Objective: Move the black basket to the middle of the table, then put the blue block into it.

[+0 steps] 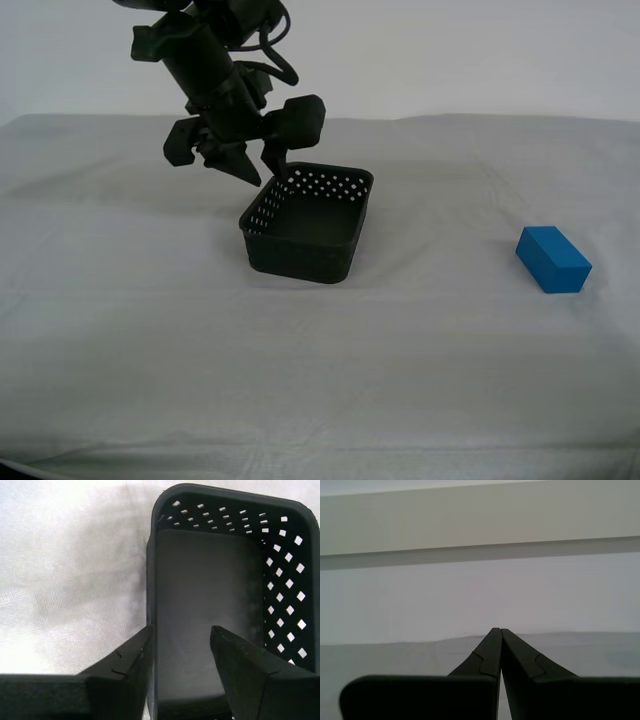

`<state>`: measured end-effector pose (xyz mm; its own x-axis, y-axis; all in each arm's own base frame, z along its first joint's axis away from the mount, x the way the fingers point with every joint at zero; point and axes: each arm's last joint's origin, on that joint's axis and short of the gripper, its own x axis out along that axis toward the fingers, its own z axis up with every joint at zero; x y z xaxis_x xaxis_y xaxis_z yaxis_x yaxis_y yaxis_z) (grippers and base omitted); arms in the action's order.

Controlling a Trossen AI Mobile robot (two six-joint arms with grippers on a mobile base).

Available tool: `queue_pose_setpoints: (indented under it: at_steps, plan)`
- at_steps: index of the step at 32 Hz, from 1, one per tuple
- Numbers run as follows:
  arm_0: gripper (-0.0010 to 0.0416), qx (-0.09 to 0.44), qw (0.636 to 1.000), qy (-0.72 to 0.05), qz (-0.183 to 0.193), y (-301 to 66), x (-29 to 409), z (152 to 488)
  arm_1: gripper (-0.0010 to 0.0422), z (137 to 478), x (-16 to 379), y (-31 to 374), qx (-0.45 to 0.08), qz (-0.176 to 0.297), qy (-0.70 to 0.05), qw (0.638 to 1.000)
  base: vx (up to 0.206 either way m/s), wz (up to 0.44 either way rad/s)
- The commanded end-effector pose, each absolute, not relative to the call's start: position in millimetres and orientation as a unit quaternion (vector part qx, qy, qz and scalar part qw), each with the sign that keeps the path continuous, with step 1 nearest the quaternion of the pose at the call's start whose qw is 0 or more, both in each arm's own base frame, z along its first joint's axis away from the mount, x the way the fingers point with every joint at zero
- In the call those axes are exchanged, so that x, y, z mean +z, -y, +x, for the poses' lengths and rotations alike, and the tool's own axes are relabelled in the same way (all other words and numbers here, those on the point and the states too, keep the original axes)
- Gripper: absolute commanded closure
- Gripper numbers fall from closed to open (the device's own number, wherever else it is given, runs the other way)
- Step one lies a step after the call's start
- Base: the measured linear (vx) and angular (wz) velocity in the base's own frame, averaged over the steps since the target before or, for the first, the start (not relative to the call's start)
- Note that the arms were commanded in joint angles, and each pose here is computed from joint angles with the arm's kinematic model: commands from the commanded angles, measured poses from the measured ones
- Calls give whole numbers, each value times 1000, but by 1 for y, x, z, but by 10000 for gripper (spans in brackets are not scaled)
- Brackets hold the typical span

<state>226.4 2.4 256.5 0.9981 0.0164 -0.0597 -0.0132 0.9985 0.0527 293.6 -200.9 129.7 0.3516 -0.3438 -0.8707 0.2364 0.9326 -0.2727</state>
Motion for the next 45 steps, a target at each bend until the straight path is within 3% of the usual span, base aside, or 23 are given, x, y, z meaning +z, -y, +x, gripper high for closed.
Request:
queue_pose_setpoints:
  at_steps: [1, 5, 6, 9, 12, 15, 16, 20, 26, 27, 33, 35, 39, 45]
  plan:
    - [405, 8, 999, -33, 28, -2, 256, 226, 244, 293, 130, 201, -176, -53, -542, 820, 0, 0]
    - [405, 21, 995, -87, 41, -4, 246, 225, 244, 298, 135, 203, -169, -47, -528, 831, 0, 0]
    - [405, 52, 990, -118, 55, -6, 241, 224, 246, 303, 141, 204, -168, -36, -514, 841, 0, 0]
    - [405, 65, 978, -189, 63, -7, 238, 222, 245, 310, 150, 207, -167, -26, -495, 853, 0, 0]
    - [405, 57, 951, -296, 68, -7, 243, 217, 245, 319, 165, 212, -177, -30, -473, 863, 0, 0]
    - [405, 56, 935, -342, 71, -7, 247, 215, 245, 322, 171, 214, -180, -32, -466, 866, 0, 0]
    - [405, 75, 913, -392, 81, -9, 245, 214, 245, 325, 176, 215, -182, -32, -460, 869, 0, 0]
    - [399, 95, 889, -437, 94, -11, 229, 221, 245, 328, 181, 216, -187, -29, -451, 872, 0, 0]
    - [316, 90, 835, -536, 86, -12, 187, 234, 245, 330, 183, 215, -187, -27, -449, 874, 0, 0]
    - [270, 88, 820, -558, 87, -12, 178, 236, 245, 330, 183, 214, -188, -25, -448, 874, 0, 0]
    - [151, 87, 783, -610, 87, -15, 154, 240, 245, 331, 184, 214, -192, -18, -444, 875, 0, 0]
    - [83, 90, 755, -645, 80, -16, 133, 245, 245, 332, 184, 213, -193, -14, -442, 876, 0, 0]
    - [64, 97, 733, -670, 72, -23, 113, 248, 245, 332, 184, 212, -195, -8, -442, 876, 0, 0]
    - [102, 107, 718, -687, 37, -41, 90, 259, 245, 332, 183, 211, -197, -2, -442, 875, 0, 0]
